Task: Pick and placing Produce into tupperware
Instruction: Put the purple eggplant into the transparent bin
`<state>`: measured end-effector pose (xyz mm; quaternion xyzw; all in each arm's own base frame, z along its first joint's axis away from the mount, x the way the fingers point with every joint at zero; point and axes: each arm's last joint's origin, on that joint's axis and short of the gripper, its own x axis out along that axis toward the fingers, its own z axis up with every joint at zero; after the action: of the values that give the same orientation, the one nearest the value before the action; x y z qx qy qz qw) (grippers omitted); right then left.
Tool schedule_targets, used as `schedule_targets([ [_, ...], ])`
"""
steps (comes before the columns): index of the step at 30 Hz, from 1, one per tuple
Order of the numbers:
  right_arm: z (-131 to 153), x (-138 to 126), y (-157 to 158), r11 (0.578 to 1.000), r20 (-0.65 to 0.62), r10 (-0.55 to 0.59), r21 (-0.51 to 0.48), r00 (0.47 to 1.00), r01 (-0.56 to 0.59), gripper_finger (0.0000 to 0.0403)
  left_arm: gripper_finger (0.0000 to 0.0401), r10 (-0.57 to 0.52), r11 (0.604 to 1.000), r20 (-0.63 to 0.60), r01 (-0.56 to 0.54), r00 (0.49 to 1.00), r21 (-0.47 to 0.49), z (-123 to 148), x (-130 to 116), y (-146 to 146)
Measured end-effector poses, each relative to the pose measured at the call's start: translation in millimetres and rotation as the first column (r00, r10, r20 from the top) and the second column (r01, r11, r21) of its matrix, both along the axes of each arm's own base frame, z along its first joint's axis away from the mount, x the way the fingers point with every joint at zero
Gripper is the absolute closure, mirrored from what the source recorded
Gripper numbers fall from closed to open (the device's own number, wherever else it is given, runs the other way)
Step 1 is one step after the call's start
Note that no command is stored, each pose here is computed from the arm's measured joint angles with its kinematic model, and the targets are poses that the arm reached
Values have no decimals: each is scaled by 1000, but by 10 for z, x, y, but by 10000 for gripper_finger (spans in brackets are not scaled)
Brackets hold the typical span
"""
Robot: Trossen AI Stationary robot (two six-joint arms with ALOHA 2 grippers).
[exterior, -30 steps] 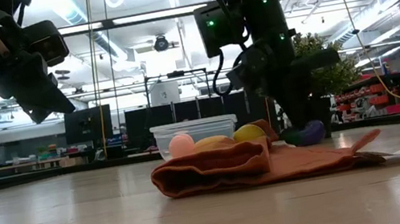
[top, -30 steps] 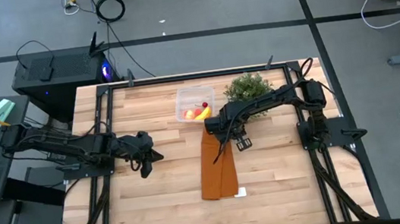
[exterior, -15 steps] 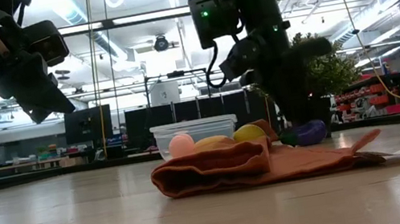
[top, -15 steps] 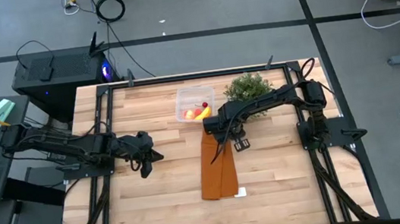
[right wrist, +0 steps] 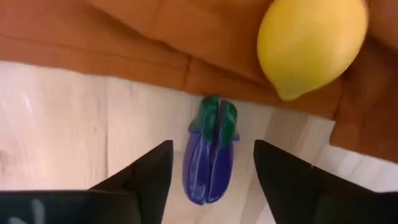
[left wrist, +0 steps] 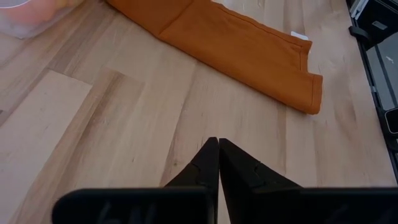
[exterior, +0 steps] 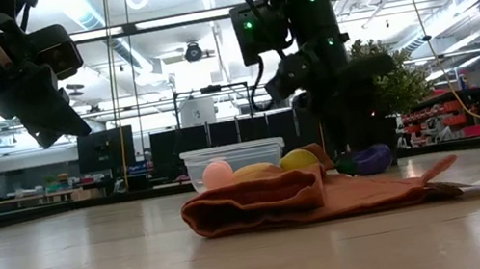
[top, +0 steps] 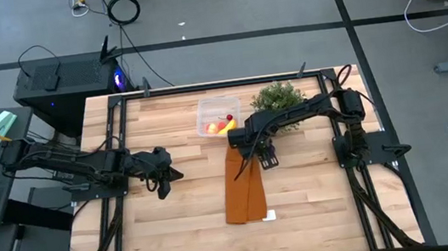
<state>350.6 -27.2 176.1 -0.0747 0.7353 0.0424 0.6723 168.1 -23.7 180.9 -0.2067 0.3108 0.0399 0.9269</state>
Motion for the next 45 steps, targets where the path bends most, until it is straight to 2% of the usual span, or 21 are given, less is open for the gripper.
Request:
schedule_targets([
  [5,-55,-41,12,1000,-24,-5,-11,1000,5,153,388,1,1000,0,-1,1000,-1,1,0,0],
  [12,-57,-35,-24,1000,-15,-13,-12,1000,12,164,379,1,1000,0,-1,1000,-1,0,0,0],
  [25,-61,-35,-29,1000,-12,-12,12,1000,12,166,385,1,1000,0,-1,1000,-1,-1,0,0],
  [34,-197,-141,36,999,-69,-32,11,997,33,167,383,5,1000,-1,-5,1000,-7,-1,0,0],
  [39,-203,-109,67,1000,-38,-23,6,999,23,178,389,4,1000,-1,-4,1000,-6,-1,0,0],
  [45,-207,-64,66,998,11,-63,1,998,63,207,381,4,1000,0,-4,1000,-6,0,0,0],
])
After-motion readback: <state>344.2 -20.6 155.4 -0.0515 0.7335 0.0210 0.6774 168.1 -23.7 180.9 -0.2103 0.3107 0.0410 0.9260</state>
